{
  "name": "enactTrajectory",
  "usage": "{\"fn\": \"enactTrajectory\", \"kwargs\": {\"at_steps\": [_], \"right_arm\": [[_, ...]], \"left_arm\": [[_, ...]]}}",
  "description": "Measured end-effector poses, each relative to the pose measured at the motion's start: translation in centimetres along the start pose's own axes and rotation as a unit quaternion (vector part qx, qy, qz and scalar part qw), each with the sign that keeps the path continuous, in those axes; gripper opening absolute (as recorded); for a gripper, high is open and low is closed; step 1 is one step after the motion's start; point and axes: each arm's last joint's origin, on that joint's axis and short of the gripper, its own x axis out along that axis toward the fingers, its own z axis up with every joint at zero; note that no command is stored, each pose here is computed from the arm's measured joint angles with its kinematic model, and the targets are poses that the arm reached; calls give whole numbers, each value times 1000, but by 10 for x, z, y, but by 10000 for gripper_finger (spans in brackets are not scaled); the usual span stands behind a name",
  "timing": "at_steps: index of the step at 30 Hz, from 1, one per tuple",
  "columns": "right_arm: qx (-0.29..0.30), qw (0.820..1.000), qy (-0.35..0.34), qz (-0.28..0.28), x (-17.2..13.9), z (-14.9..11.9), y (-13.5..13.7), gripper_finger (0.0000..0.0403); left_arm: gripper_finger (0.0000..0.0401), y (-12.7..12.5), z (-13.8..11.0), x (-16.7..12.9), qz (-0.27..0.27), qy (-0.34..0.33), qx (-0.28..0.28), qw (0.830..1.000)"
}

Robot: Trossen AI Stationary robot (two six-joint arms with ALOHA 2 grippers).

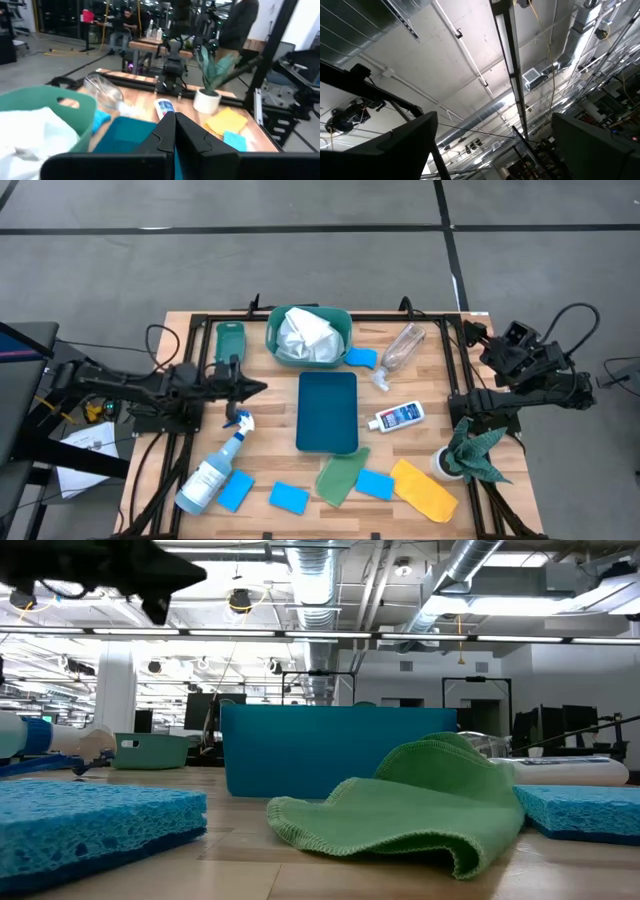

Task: Pick & Place Kitchen Items

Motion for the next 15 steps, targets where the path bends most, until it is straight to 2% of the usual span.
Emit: {"fn": "enactTrajectory", "kwargs": {"at_steps": [10, 15], "right_arm": [[-11, 1000, 10, -8, 0, -2, -1, 380], [-12, 1000, 12, -9, 0, -2, -2, 380]], "left_arm": [[0, 9, -19, -31, 6, -66, -15, 998], [0, 13, -36, -37, 6, -73, -23, 997]]}}
